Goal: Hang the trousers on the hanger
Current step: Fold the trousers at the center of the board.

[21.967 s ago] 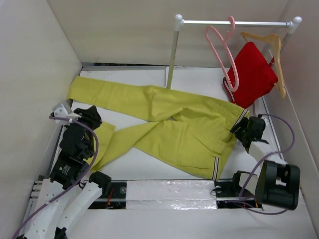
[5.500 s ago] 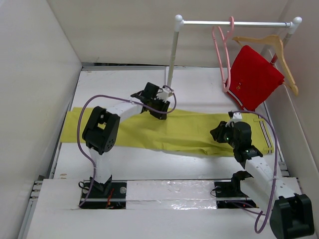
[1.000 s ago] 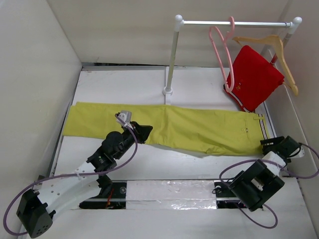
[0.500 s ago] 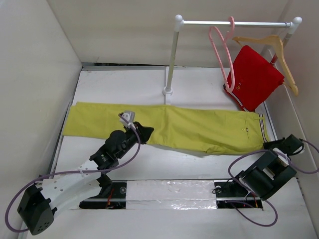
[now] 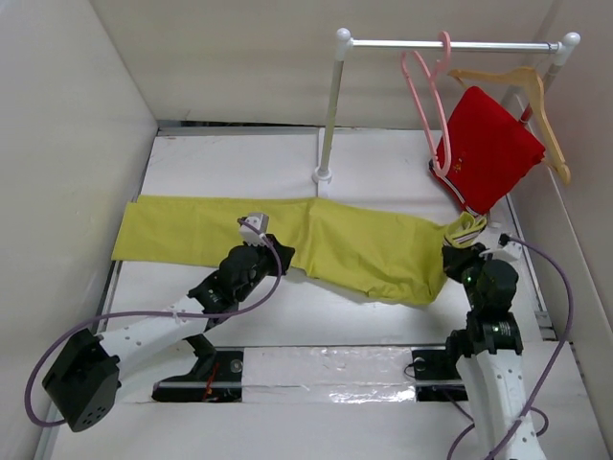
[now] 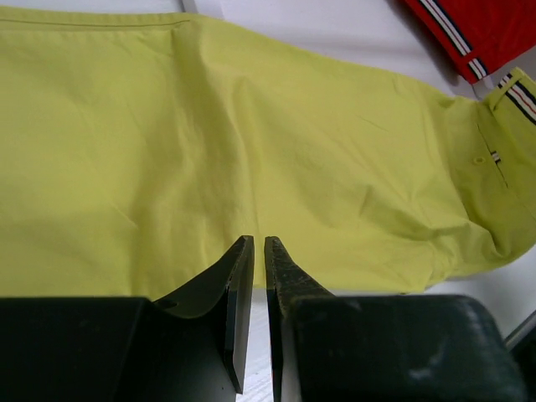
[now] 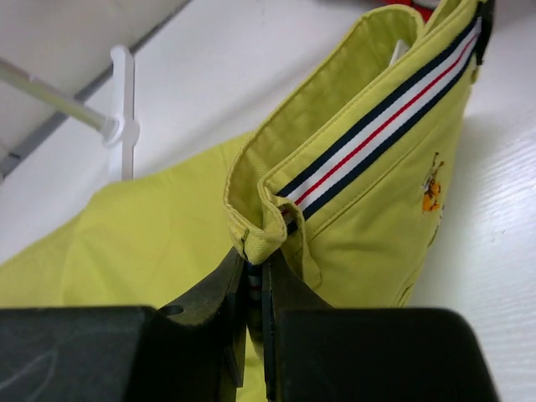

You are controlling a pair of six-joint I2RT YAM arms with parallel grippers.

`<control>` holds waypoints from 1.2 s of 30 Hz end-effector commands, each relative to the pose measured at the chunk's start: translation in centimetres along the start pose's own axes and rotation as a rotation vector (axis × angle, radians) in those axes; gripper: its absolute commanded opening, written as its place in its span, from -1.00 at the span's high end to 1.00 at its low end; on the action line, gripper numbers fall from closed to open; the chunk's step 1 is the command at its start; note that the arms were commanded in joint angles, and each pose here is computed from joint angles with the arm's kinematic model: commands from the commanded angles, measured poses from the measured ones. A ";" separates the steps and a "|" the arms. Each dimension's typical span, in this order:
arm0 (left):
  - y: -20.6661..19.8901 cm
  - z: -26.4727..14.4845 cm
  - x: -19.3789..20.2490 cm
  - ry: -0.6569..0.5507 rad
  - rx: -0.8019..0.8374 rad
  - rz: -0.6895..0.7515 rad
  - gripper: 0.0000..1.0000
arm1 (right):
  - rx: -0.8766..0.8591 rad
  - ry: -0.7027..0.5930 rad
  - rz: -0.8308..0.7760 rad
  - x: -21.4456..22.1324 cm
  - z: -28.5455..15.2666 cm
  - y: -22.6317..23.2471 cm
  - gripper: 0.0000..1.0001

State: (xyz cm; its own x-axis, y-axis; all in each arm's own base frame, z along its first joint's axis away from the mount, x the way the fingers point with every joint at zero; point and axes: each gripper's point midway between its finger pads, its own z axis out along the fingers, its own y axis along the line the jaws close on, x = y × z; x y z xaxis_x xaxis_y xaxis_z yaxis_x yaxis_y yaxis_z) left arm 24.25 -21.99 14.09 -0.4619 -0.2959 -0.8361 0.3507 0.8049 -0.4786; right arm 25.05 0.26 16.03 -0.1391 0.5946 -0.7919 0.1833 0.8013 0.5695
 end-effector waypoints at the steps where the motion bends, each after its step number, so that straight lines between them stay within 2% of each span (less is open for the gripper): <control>1: -0.4 0.7 -2.1 -0.071 -0.018 -0.011 0.83 | -0.017 0.128 -0.015 3.6 -1.3 0.8 1.00; 3: 0.3 1.3 -1.3 -0.050 -0.054 -0.014 0.83 | -0.171 0.207 -0.071 4.5 -2.1 5.3 1.00; 4: 0.4 1.4 -1.1 -0.046 -0.060 -0.025 0.84 | -0.190 0.253 -0.091 5.3 -2.0 6.2 1.00; 6: 0.6 1.7 -0.7 -0.039 -0.071 -0.029 0.84 | -0.296 0.226 -0.112 3.9 -2.4 10.4 1.00; 7: 0.9 1.8 -0.7 -0.042 -0.085 -0.032 0.85 | -0.371 0.293 -0.153 5.5 -3.3 13.0 1.00; 9: 1.4 1.9 -0.4 -0.042 -0.108 -0.039 0.86 | -0.395 0.264 -0.192 4.8 -3.8 16.0 1.00; 10: 1.6 1.9 -0.4 -0.045 -0.122 -0.042 0.86 | -0.444 0.228 -0.206 2.8 -4.7 18.9 1.00; 11: 1.9 1.9 -0.2 -0.041 -0.131 -0.045 0.86 | -0.489 0.287 -0.261 4.7 -6.0 21.0 1.00; 13: 2.4 1.9 0.0 -0.044 -0.155 -0.049 0.87 | -0.513 0.216 -0.258 2.1 -7.0 24.6 1.00; 14: 2.8 2.0 0.6 -0.032 -0.170 -0.049 0.87 | -0.534 0.241 -0.291 3.0 -7.7 25.9 1.00; 17: 3.4 2.1 1.0 -0.024 -0.196 -0.061 0.89 | -0.581 0.173 -0.294 -0.4 -8.9 29.1 1.00; 23: 3.5 1.9 0.3 -0.039 -0.215 -0.063 0.89 | -0.643 -0.046 -0.270 -10.4 -11.2 30.6 1.00; 27: 2.3 2.5 0.5 -0.029 -0.160 -0.081 0.89 | -0.651 -0.087 -0.273 -13.3 -12.2 29.8 1.00; 31: -0.4 3.8 2.3 0.036 -0.028 -0.125 0.91 | -0.648 -0.143 -0.261 -16.1 -13.3 28.4 1.00; 33: -2.9 4.6 4.4 0.095 0.051 -0.133 0.92 | -0.641 -0.178 -0.249 -17.6 -13.7 27.7 1.00; 36: -5.9 6.2 6.7 0.146 0.071 -0.091 0.94 | -0.647 -0.210 -0.243 -19.0 -14.3 27.5 1.00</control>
State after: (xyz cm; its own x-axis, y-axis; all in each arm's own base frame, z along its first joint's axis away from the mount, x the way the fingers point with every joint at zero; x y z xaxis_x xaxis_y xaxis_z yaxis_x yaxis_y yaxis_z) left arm 24.22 -26.39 6.06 -0.6239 -0.2456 -0.7419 0.2538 0.8342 -0.4896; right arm 19.71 13.52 45.52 0.0010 0.3545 -0.9351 -0.4255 0.8463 0.3204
